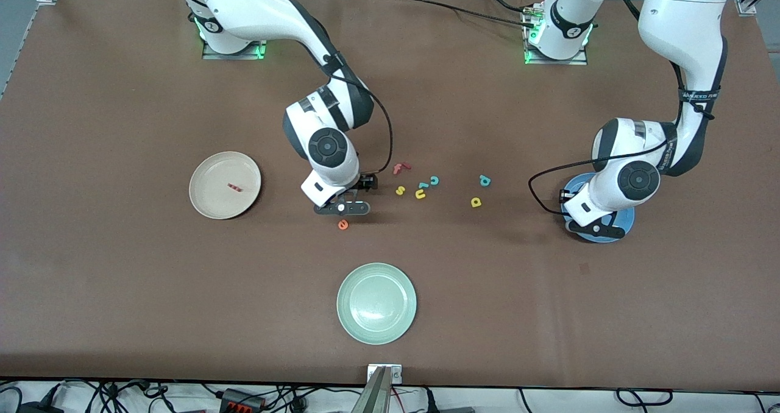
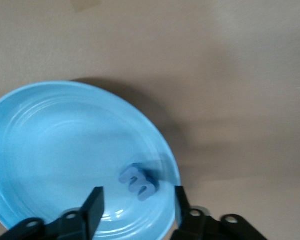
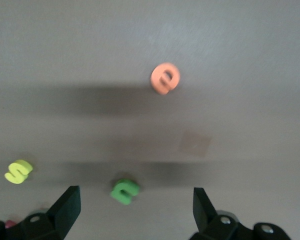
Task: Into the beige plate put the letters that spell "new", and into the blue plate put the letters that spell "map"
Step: 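Grasp the green letter with the right gripper while the left gripper grasps yellow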
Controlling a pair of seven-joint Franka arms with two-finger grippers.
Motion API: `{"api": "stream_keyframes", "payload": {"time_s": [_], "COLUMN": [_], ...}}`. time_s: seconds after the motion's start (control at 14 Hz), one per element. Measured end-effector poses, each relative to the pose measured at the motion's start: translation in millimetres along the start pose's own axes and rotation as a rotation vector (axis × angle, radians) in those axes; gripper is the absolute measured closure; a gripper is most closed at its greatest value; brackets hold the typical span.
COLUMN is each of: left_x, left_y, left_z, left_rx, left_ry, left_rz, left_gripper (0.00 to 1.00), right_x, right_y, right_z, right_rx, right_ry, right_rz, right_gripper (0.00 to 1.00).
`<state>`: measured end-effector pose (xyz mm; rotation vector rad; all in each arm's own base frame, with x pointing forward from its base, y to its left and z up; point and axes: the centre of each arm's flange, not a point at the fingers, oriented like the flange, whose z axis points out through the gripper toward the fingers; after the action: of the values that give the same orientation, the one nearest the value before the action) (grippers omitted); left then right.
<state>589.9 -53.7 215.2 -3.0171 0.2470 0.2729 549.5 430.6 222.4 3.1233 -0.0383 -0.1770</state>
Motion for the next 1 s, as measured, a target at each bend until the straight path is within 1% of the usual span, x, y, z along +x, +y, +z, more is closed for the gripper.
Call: {"api": "stream_keyframes", "payload": {"time_s": [0.07,0.21,0.28,0.36,0.43,0.5,0.64,0.78,0.85,1.0], "left_x": [1,3,1,0,-2,-4,-3,2,4,2], "left_y": [12,50,75,100,124,147,184,201,207,226], "left_z": [-11,-38,-49,-57,-60,-60,-47,-25,-15,5], "left_rx": [-0.005,-0.02,-0.031,-0.042,-0.053,-0.063,-0.091,-0.121,-0.134,-0.143], "left_ry": [0.015,0.048,0.063,0.074,0.079,0.086,0.114,0.132,0.137,0.128], "left_rz": [0.02,0.067,0.07,0.061,0.057,0.045,-0.035,-0.136,-0.166,-0.182], "left_gripper": [0.21,0.03,0.0,0.0,0.0,0.0,0.0,0.0,0.0,0.0], "right_x": [-3,-3,-3,-2,-2,-1,0,0,0,-1], "right_y": [-4,-5,-4,-4,-2,-1,-2,-2,-2,-3], "right_z": [3,8,12,15,19,23,32,36,37,37], "right_rx": [0.001,0.0,-0.002,-0.005,-0.009,-0.013,-0.011,-0.013,-0.013,-0.015], "right_ry": [-0.003,-0.006,-0.006,-0.008,-0.01,-0.01,-0.004,-0.004,-0.004,-0.004], "right_rz": [0.037,0.135,0.188,0.241,0.294,0.352,0.468,0.55,0.579,0.614], "right_gripper": [0.02,0.14,0.15,0.2,0.2,0.24,0.25,0.25,0.26,0.27]}}
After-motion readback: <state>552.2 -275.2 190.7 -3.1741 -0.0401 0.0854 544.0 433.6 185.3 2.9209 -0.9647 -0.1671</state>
